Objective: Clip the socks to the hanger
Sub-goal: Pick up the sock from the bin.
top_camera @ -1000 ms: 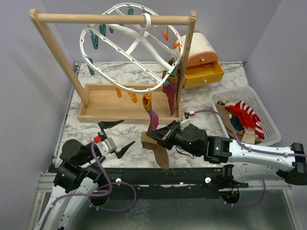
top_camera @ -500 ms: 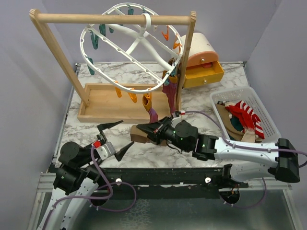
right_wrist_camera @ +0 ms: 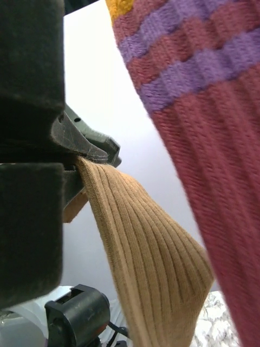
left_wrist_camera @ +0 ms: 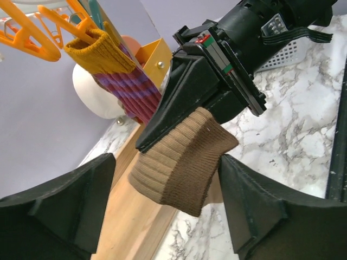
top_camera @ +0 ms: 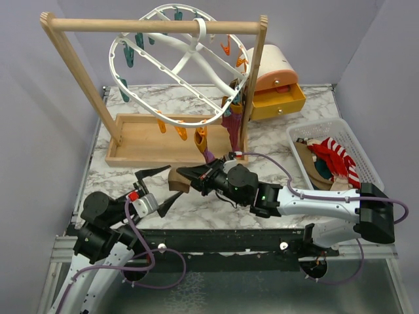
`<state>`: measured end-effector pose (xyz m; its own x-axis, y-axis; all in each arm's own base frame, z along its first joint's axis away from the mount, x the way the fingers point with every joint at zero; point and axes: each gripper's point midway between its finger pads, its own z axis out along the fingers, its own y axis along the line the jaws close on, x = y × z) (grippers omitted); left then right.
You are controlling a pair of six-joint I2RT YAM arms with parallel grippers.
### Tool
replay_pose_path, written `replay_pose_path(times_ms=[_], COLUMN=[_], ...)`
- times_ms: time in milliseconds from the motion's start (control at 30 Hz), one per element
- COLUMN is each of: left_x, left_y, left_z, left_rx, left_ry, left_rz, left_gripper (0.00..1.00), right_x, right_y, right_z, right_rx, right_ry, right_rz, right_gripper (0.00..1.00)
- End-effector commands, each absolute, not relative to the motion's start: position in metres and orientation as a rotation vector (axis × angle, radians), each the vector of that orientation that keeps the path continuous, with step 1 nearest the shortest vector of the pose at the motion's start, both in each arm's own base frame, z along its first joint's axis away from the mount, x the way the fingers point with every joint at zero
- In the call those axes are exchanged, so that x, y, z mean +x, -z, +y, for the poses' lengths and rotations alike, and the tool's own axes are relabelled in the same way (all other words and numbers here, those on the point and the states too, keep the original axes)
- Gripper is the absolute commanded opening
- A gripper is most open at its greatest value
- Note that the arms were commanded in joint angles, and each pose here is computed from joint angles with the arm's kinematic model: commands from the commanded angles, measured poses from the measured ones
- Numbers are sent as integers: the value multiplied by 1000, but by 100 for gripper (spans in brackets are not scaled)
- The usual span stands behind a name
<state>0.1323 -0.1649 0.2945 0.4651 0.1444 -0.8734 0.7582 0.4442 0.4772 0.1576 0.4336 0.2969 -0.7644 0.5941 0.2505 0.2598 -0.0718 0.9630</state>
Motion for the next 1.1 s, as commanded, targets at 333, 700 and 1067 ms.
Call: replay_pose_path(times_ms=[333, 700, 1067], left_x=[129, 128, 127], left_y=[-290, -297, -308], left_z=[-170, -172, -171], left_rx=[1017, 1025, 963], left_ry=[576, 593, 630], left_rz=[1082, 1073, 1091], left_gripper=[85, 35, 0], right_x=[156, 153, 147], right_y=[-324, -325, -322], right_z=[434, 434, 424], right_rx=[901, 884, 774], right_ry=[-2011, -2015, -1924], right_rz=[1885, 1894, 1947], right_gripper=[0, 0, 47])
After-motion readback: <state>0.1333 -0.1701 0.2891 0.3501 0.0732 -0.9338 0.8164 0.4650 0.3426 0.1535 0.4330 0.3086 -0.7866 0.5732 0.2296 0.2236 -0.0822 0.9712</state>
